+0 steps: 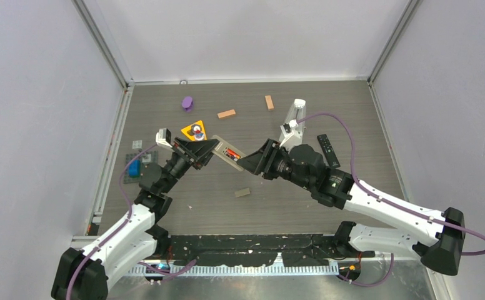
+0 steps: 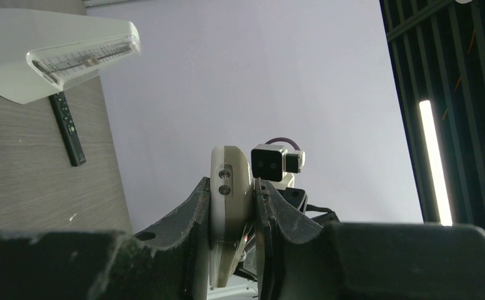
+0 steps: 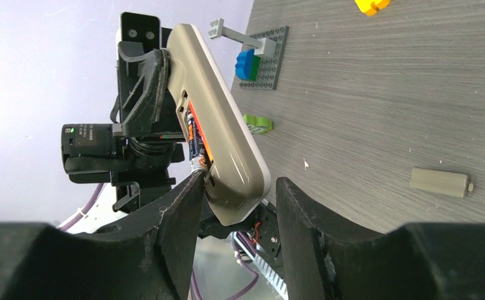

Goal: Load the batteries into the remote control

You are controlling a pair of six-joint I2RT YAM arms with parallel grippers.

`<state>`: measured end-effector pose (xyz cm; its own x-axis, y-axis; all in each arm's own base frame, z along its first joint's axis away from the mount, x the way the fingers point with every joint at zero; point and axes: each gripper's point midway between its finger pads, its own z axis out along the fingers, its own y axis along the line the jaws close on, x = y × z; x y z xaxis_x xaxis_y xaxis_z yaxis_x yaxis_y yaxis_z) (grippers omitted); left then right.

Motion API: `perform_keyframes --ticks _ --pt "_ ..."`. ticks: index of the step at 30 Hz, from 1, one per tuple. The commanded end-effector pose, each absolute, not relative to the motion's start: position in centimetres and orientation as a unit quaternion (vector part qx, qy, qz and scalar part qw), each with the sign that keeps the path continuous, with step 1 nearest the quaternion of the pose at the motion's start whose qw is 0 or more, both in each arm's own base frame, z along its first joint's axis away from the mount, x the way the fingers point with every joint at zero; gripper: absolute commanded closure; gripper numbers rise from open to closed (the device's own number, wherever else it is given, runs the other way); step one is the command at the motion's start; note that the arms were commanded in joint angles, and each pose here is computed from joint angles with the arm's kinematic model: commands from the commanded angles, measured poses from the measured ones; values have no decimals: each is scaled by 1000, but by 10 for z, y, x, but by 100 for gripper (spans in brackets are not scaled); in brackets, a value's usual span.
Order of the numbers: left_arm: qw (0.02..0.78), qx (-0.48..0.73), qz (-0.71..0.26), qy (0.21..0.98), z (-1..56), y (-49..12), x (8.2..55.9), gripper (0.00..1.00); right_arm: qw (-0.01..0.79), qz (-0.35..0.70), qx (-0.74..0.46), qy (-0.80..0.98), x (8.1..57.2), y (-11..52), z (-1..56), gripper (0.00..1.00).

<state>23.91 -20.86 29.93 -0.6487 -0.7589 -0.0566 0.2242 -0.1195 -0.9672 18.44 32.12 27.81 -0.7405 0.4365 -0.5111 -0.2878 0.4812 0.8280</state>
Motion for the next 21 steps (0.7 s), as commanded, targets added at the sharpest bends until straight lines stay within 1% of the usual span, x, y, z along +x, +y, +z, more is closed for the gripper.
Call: perform_keyframes --ticks 1,7,9,17,21 --pt "353 -151 -755 532 336 -215 207 100 338 487 58 803 189 324 272 49" --pt "373 -113 -760 519 346 -215 198 100 311 457 65 831 192 325 252 54" --pt "382 -100 -760 516 349 -215 195 100 305 455 66 834 192 326 249 54" --pt "413 -96 -744 517 342 -212 198 100 294 417 72 857 196 321 234 53" --pt "428 -101 -730 523 337 -210 203 100 292 391 78 869 199 316 229 48"
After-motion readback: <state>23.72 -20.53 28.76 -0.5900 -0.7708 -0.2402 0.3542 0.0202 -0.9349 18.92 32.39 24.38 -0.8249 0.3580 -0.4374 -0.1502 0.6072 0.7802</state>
